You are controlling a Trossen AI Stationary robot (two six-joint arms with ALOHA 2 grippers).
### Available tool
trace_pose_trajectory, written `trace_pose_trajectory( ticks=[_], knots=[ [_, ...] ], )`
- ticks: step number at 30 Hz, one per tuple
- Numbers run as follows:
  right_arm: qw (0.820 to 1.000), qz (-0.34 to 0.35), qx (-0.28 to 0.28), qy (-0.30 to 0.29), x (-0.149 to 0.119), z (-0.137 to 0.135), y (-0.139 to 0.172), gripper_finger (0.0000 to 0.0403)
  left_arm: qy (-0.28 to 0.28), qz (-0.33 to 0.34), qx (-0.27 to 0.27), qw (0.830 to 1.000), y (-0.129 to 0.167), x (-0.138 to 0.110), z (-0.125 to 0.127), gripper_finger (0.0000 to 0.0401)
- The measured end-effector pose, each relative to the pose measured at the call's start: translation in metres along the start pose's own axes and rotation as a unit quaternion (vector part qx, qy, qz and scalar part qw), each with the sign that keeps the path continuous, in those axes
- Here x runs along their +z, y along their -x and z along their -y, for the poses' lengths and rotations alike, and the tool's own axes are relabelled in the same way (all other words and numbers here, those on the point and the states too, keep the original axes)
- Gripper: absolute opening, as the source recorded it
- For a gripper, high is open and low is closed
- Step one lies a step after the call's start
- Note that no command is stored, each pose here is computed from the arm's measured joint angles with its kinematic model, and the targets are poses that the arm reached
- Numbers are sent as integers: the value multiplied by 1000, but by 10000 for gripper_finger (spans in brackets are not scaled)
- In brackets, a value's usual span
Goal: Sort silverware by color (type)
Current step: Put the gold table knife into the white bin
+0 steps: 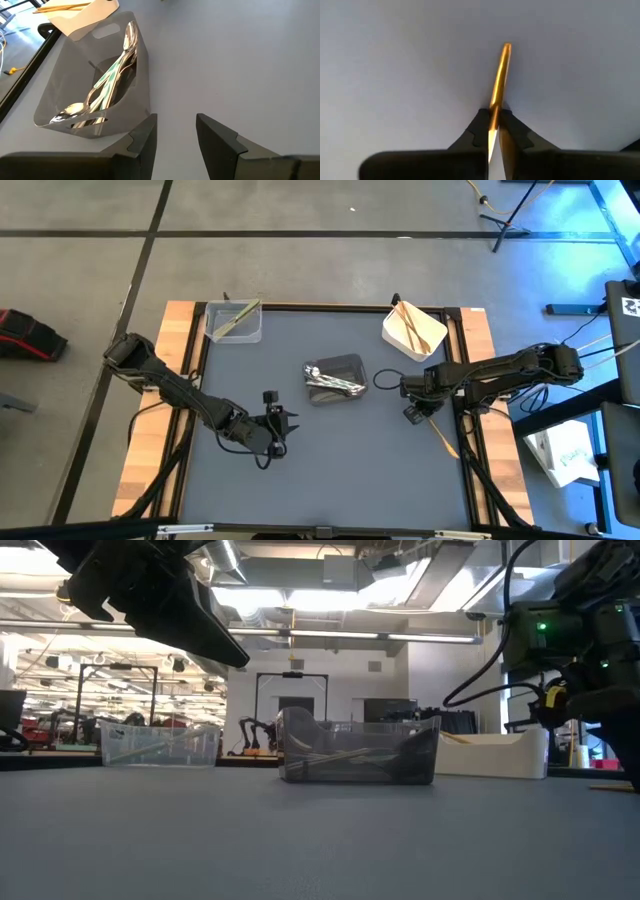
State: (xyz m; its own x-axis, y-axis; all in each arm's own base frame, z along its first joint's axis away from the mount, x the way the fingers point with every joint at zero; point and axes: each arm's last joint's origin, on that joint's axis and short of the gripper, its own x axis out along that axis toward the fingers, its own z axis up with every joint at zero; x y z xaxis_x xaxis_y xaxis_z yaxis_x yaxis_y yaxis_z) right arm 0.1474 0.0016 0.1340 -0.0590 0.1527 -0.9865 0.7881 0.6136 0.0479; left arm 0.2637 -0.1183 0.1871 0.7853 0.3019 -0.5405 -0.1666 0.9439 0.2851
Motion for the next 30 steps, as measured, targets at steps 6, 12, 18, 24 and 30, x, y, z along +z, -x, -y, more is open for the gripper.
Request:
trace_pose_trajectory(
  ticks=[6, 12, 18, 24, 30],
  knots=[
    [1000, 13, -4, 19, 3, -4, 6, 9, 0, 0, 0, 1000, 0, 0, 0, 131],
    [996, 72, -2, 58, 12, -16, 27, 4, 0, 0, 0, 1000, 0, 0, 0, 131],
    [985, 140, -5, 97, 21, -30, 57, 6, 0, 0, 0, 1000, 0, 0, 0, 131],
    [959, 243, -33, 138, 31, -44, 98, 7, 0, 0, 0, 1000, 0, 0, 0, 131],
    [929, 330, -56, 157, 44, -48, 140, 7, 0, 0, 0, 1000, 0, 0, 0, 131]
  ],
)
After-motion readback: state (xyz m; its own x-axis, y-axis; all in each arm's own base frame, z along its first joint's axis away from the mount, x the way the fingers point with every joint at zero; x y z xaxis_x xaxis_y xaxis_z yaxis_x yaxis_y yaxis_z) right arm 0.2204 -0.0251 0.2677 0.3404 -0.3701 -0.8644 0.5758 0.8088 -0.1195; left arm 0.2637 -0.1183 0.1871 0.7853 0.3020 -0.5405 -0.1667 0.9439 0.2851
